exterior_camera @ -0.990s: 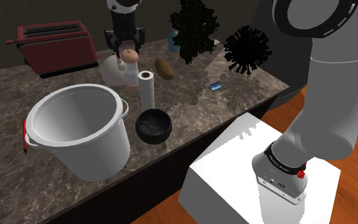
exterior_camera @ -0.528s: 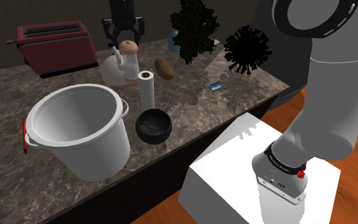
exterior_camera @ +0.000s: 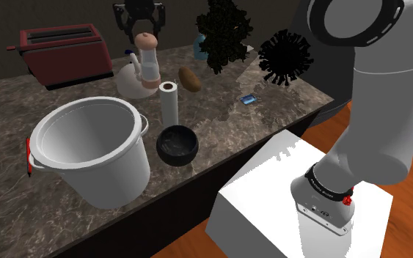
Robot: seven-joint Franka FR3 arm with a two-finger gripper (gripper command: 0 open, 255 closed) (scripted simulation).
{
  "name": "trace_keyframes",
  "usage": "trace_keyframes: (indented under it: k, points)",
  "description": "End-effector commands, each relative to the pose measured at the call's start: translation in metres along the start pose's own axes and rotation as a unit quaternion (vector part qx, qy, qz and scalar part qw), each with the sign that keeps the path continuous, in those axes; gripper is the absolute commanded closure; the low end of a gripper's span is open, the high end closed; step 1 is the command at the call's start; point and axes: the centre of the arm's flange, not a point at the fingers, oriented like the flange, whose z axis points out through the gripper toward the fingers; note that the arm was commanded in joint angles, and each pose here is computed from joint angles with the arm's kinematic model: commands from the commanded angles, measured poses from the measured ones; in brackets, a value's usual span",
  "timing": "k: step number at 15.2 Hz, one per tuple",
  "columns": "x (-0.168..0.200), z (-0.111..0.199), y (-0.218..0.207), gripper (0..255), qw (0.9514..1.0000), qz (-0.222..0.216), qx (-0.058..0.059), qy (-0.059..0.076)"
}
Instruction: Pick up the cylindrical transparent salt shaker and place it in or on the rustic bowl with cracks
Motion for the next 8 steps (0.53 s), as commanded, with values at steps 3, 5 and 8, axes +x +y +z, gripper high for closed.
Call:
trace_keyframes:
  k: [3,5,8]
  points:
    - [0.001,-0.018,0.000,255,1.0000,0.000,0.000,0.000]
    - [-0.024,-0.027,-0.001,255,1.0000,0.000,0.000,0.000]
    - [-0.061,-0.041,-0.002,255,1.0000,0.000,0.000,0.000]
